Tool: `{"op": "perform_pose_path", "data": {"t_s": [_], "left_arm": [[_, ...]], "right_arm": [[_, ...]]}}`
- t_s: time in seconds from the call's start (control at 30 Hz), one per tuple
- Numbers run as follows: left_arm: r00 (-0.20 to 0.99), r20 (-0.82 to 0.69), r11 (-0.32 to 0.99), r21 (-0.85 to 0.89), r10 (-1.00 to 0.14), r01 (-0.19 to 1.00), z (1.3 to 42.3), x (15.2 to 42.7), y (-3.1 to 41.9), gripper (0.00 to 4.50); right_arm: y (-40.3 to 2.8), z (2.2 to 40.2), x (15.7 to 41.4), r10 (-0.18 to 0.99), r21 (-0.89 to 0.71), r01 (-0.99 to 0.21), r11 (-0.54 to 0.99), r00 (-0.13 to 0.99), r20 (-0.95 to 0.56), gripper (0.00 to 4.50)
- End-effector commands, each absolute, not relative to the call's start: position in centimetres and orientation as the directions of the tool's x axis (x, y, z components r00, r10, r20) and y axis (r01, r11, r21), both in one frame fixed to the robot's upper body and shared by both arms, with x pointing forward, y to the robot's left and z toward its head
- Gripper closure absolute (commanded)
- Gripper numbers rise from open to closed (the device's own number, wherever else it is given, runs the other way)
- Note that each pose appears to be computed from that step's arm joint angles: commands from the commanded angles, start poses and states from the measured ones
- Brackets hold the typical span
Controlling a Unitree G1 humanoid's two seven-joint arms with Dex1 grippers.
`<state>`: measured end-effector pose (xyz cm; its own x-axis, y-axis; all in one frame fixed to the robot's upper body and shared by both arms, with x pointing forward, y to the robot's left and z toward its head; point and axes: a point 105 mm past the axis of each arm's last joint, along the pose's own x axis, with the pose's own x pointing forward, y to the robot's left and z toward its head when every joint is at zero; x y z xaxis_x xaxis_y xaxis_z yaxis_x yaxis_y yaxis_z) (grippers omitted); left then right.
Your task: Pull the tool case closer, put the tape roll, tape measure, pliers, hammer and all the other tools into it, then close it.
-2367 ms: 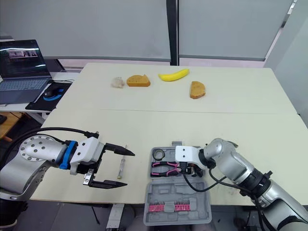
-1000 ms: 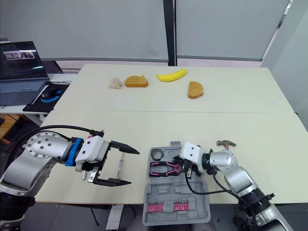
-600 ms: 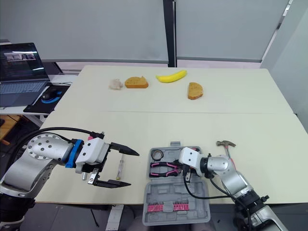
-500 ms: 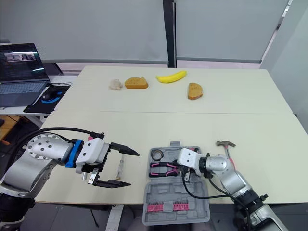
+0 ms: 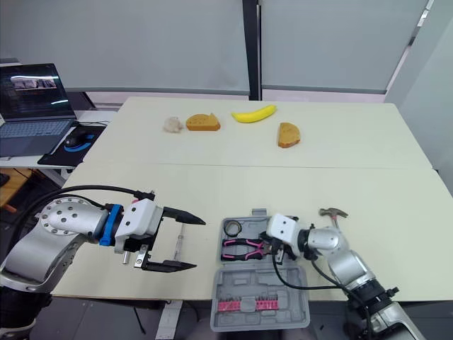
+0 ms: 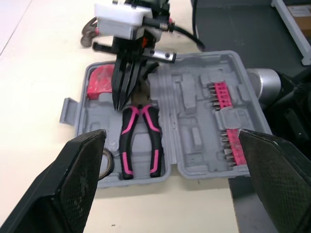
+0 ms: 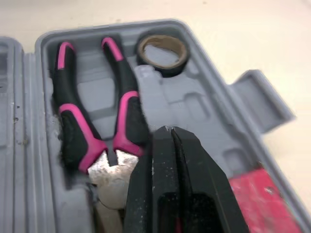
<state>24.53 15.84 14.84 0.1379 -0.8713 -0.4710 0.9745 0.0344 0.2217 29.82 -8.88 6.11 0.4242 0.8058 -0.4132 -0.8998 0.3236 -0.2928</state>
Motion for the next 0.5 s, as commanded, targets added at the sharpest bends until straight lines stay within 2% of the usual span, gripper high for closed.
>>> {"op": "perform_pose_path", "data": {"t_s": [0.03, 0.17, 0.43, 0.5], "left_arm": [[0.303, -0.471, 0.218, 0.229, -0.829, 0.949, 16.9, 26.3, 20.4, 0.0], [0.444, -0.481, 0.391, 0.211, -0.756, 0.896, 17.3, 26.9, 25.3, 0.0], [0.654, -0.5, 0.665, 0.19, -0.568, 0.722, 17.6, 26.0, 34.8, 0.0], [0.685, -0.514, 0.716, 0.18, -0.517, 0.675, 17.3, 25.5, 36.9, 0.0]], "right_arm": [[-13.7, 12.6, 28.2, 0.842, -0.276, -0.899, 0.339, 0.421, -0.337, 3.44], [-19.6, 14.6, 27.2, 0.753, -0.276, -0.871, 0.406, 0.49, -0.439, 2.44], [-28.8, 16.6, 24.6, 0.56, -0.263, -0.787, 0.558, 0.591, -0.581, 0.04], [-29.6, 16.4, 24.0, 0.545, -0.247, -0.776, 0.581, 0.596, -0.59, 0.04]]}}
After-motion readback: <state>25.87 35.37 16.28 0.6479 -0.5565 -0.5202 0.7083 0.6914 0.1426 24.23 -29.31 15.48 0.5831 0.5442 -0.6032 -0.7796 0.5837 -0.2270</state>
